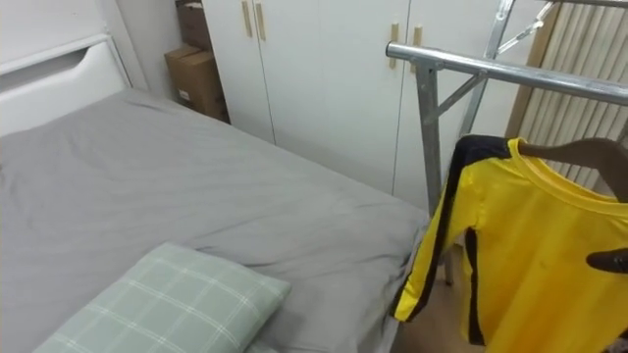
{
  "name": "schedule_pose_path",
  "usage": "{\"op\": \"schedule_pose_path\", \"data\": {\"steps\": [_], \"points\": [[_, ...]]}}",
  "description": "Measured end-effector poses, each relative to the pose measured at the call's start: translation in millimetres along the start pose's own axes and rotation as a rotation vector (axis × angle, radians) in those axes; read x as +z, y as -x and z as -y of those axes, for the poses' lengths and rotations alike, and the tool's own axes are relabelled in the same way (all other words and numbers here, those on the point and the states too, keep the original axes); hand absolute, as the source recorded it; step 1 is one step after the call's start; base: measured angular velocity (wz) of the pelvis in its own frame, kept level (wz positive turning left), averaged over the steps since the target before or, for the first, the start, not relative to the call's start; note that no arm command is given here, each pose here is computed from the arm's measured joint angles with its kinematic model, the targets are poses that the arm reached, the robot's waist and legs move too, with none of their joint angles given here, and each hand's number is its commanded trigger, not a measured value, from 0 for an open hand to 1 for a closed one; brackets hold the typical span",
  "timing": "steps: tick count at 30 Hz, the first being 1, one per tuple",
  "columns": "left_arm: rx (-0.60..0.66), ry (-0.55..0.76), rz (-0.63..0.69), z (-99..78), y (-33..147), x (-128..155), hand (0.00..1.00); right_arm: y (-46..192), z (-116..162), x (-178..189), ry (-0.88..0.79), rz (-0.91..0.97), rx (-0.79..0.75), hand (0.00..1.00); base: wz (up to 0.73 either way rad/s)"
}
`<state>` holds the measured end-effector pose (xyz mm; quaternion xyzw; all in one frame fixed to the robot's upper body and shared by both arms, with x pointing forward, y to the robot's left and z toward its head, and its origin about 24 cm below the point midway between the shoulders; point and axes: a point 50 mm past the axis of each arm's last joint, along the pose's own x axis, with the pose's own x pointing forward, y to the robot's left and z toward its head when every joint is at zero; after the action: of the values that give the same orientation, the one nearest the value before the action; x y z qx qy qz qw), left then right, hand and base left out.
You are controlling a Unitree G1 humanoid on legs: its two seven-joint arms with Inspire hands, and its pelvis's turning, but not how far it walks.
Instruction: Hang clothes
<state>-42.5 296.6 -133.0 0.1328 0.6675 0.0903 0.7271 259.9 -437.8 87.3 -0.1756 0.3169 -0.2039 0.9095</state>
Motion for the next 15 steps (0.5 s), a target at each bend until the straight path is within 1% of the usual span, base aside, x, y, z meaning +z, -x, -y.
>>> {"op": "schedule_pose_path", "data": {"steps": [3, 8, 12, 15], "points": [[0.001, 0.0, 0.0, -0.7, 0.0, -0.1, 0.0, 0.3, 1.1, -3.1, 0.036, 0.005, -0.022, 0.0, 0.0], [0.009, -0.004, 0.002, -3.7, 0.1, 0.9, 0.0, 1.8, 4.1, -15.5, 0.033, -0.011, -0.052, 0.0, 0.0], [0.025, -0.014, 0.01, -9.9, 0.5, 2.6, 0.0, 3.3, 5.5, -27.7, 0.086, -0.029, -0.064, 0.0, 0.02], [0.035, -0.01, 0.013, -10.9, 0.6, 2.7, 0.0, 4.6, 6.3, -36.4, 0.136, -0.048, -0.072, 0.0, 0.0]]}}
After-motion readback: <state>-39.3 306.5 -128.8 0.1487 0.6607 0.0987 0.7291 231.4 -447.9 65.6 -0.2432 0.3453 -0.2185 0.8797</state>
